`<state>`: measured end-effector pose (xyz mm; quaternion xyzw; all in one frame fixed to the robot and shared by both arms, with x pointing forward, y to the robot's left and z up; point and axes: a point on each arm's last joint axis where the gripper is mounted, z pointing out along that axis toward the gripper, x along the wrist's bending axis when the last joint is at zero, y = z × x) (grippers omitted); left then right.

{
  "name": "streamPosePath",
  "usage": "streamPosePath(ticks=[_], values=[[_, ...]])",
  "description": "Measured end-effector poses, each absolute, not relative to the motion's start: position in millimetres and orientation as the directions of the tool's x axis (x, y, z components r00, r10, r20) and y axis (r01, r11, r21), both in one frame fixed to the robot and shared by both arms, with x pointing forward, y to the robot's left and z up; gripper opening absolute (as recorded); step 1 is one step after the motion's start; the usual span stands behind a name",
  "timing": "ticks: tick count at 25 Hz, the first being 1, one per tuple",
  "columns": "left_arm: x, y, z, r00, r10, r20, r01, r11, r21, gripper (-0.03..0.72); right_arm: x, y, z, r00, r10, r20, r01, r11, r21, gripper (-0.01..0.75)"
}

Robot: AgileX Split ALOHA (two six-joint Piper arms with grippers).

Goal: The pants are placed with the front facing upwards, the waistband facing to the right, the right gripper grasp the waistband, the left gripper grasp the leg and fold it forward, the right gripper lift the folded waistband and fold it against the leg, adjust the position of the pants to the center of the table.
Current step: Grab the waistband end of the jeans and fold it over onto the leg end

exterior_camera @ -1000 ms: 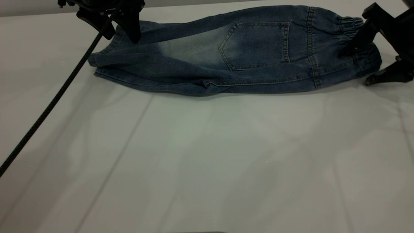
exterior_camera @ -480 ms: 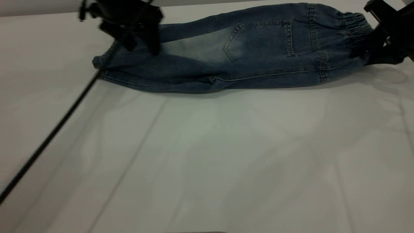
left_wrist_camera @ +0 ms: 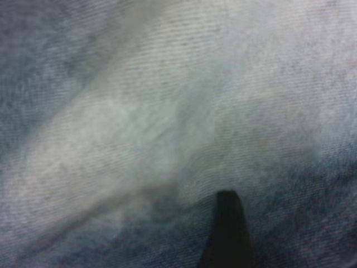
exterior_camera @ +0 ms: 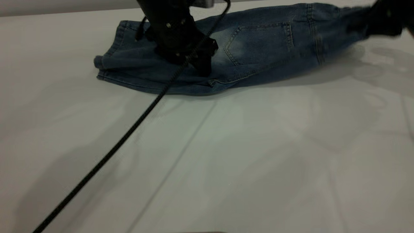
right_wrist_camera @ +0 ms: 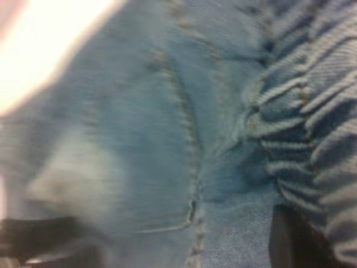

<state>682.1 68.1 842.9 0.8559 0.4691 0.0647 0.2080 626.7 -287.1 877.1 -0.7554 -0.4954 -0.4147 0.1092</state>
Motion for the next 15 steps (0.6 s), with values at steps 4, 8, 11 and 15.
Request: streamPosePath(ticks=[4, 8, 11, 15], values=[[676, 52, 841, 0.573, 0.815, -0.087, 0.759, -0.488, 0.431, 0.496, 628, -284, 917, 0.045, 0.637, 0.77, 0.809, -0.475, 0.345, 0.069], [664, 30, 840, 0.607, 0.79, -0.092, 0.734, -0.513, 0.444, 0.496, 625, -282, 948, -0.041, 0.643, 0.765, 0.783, -0.455, 0.424, 0.069], [655, 15, 840, 0.616, 0.779, -0.118, 0.734, -0.512, 0.447, 0.496, 622, -281, 959, -0.078, 0.637, 0.767, 0.778, -0.442, 0.446, 0.069], [651, 9, 841, 0.618, 0.776, -0.129, 0.735, -0.51, 0.448, 0.496, 619, -278, 966, -0.114, 0.636, 0.763, 0.785, -0.413, 0.462, 0.069]])
